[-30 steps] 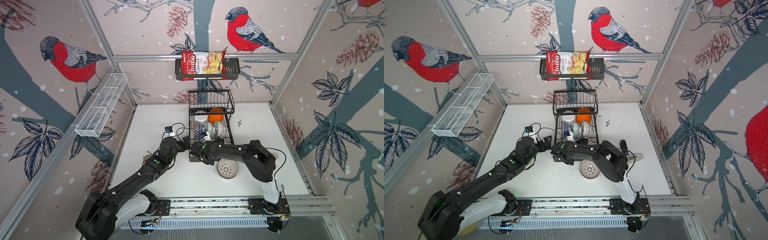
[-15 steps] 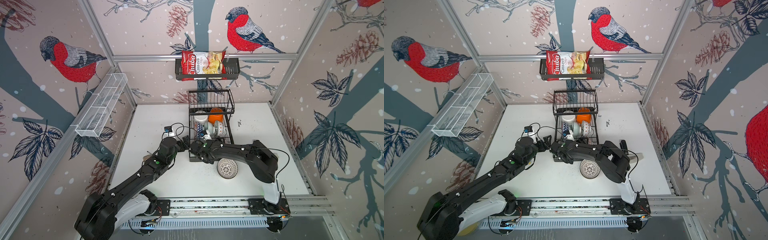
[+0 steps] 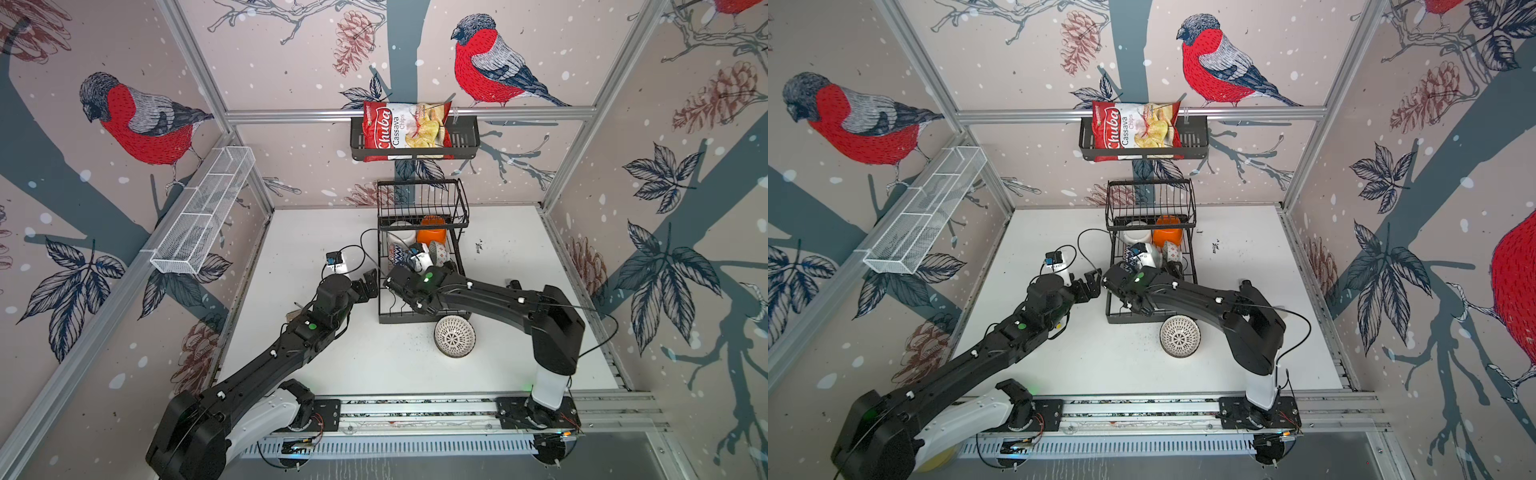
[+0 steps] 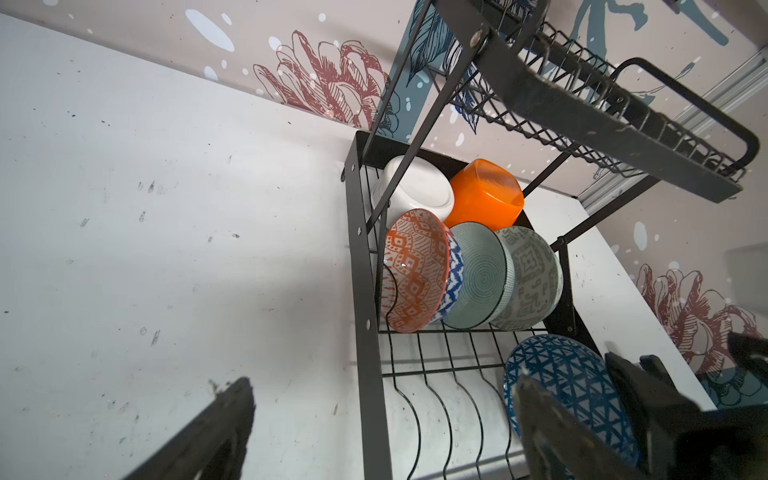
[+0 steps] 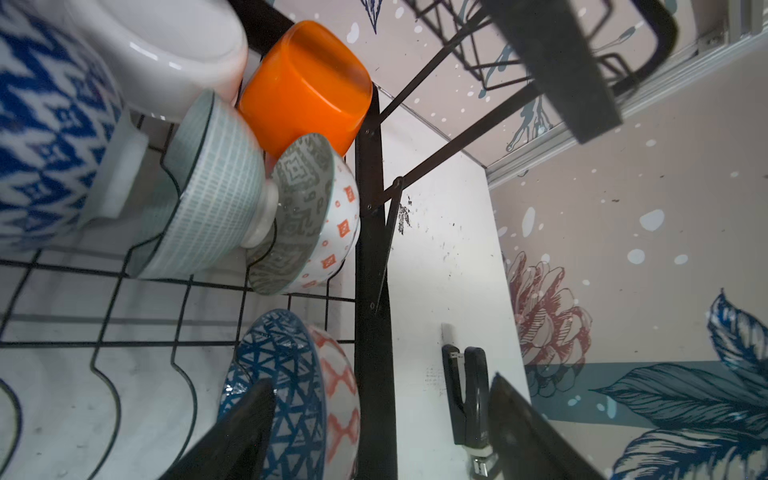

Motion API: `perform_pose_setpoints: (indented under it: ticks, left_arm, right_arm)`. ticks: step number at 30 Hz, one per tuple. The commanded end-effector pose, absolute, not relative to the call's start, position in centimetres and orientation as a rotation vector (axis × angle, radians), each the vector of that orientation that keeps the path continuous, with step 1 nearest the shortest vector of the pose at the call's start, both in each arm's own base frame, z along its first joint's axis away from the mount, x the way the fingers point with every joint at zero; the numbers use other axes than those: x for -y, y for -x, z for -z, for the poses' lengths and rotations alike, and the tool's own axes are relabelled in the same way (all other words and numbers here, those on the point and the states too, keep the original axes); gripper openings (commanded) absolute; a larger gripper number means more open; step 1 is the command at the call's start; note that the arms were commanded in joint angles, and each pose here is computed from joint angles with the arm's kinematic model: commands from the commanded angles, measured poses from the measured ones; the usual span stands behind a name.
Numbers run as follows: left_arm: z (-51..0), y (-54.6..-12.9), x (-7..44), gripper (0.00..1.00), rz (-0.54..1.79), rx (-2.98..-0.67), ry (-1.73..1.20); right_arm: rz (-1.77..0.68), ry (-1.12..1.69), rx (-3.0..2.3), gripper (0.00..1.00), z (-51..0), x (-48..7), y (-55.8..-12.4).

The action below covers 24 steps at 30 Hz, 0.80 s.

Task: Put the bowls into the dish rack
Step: 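Reach the left gripper to the maroon-patterned bowl's rim while the right draws back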

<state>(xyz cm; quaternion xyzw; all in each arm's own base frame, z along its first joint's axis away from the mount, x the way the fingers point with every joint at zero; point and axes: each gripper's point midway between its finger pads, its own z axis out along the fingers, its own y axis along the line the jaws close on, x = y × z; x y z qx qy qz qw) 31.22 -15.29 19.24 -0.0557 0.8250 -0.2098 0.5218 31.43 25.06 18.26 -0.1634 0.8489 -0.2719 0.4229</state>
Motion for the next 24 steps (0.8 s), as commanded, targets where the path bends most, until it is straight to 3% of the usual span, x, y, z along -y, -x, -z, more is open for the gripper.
perform_pose_setpoints:
  ticks: [1, 8, 17, 24]
  left_arm:
    - [-19.9, -31.3, 15.3, 0.96, 0.505, -1.964, 0.136]
    - [-19.6, -31.2, 16.3, 0.96, 0.514, -2.009, 0.059]
    - [-17.8, -29.9, 21.3, 0.92, 0.683, -2.143, -0.174]
    - [-15.4, -27.6, 25.8, 0.89, 0.585, -2.304, -0.328]
  right_arm:
    - [0.560, 0.350, -2.150, 0.82, -19.4, -25.3, -31.6]
    - [0.358, 0.268, -2.202, 0.83, -21.0, -24.5, -32.3]
    - [0.131, 0.140, -2.232, 0.85, -21.9, -22.0, -33.4]
    - [0.117, 0.071, -2.216, 0.86, -22.6, -19.5, -34.0]
